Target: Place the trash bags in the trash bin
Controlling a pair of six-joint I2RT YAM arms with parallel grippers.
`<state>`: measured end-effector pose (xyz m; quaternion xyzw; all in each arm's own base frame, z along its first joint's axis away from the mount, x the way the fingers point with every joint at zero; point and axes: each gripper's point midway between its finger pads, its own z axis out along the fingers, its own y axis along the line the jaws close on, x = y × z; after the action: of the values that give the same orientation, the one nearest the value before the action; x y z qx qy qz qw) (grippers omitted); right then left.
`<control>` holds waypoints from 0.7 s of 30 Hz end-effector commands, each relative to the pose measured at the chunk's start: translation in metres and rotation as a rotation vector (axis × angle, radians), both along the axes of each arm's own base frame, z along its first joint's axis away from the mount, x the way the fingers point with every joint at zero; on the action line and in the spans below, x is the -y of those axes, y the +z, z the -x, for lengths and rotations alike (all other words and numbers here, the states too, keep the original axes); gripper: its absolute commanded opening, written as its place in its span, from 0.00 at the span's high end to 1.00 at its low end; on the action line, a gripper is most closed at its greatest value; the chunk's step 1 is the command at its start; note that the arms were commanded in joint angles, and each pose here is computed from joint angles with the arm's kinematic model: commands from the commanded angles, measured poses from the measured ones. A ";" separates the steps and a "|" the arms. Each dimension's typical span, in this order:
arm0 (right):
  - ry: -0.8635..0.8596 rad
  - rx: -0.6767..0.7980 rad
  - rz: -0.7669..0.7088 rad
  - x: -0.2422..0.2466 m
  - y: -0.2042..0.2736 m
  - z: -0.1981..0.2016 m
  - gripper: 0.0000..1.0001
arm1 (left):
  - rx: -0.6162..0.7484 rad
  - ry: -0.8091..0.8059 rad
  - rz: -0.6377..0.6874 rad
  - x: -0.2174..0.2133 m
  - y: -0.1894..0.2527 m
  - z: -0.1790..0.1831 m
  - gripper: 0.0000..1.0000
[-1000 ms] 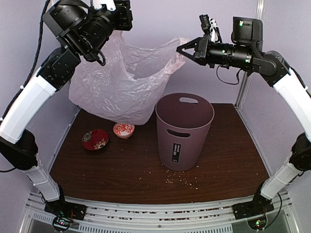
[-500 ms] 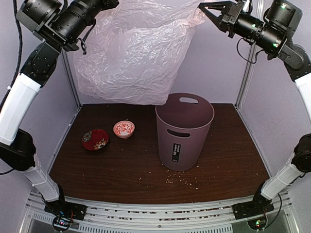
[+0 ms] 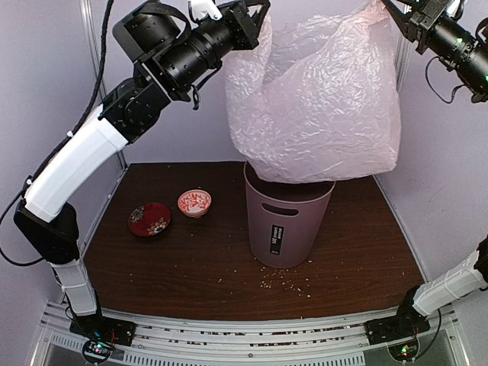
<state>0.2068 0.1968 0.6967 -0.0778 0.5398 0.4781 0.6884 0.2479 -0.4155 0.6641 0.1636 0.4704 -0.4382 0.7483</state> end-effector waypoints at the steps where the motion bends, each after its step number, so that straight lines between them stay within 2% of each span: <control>1: -0.101 0.005 0.009 0.016 0.000 -0.007 1.00 | -0.033 -0.099 0.022 0.015 -0.007 0.007 1.00; 5: -0.038 -0.025 0.056 -0.007 -0.017 -0.015 1.00 | -0.066 -0.042 -0.084 0.026 -0.039 -0.006 1.00; 11: 0.047 -0.072 0.091 -0.036 -0.043 -0.026 1.00 | -0.114 0.078 -0.144 0.006 -0.072 -0.018 1.00; 16: 0.134 -0.098 0.093 -0.061 -0.055 -0.033 1.00 | -0.166 0.229 -0.202 -0.024 -0.098 -0.031 1.00; 21: 0.228 -0.120 0.074 -0.088 -0.061 -0.042 1.00 | -0.211 0.394 -0.232 -0.071 -0.117 -0.049 1.00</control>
<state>0.2565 0.2727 0.6204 -0.1197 0.6160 0.4877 0.6069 0.2843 -0.4023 0.5284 0.1736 0.6192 -0.2963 0.7061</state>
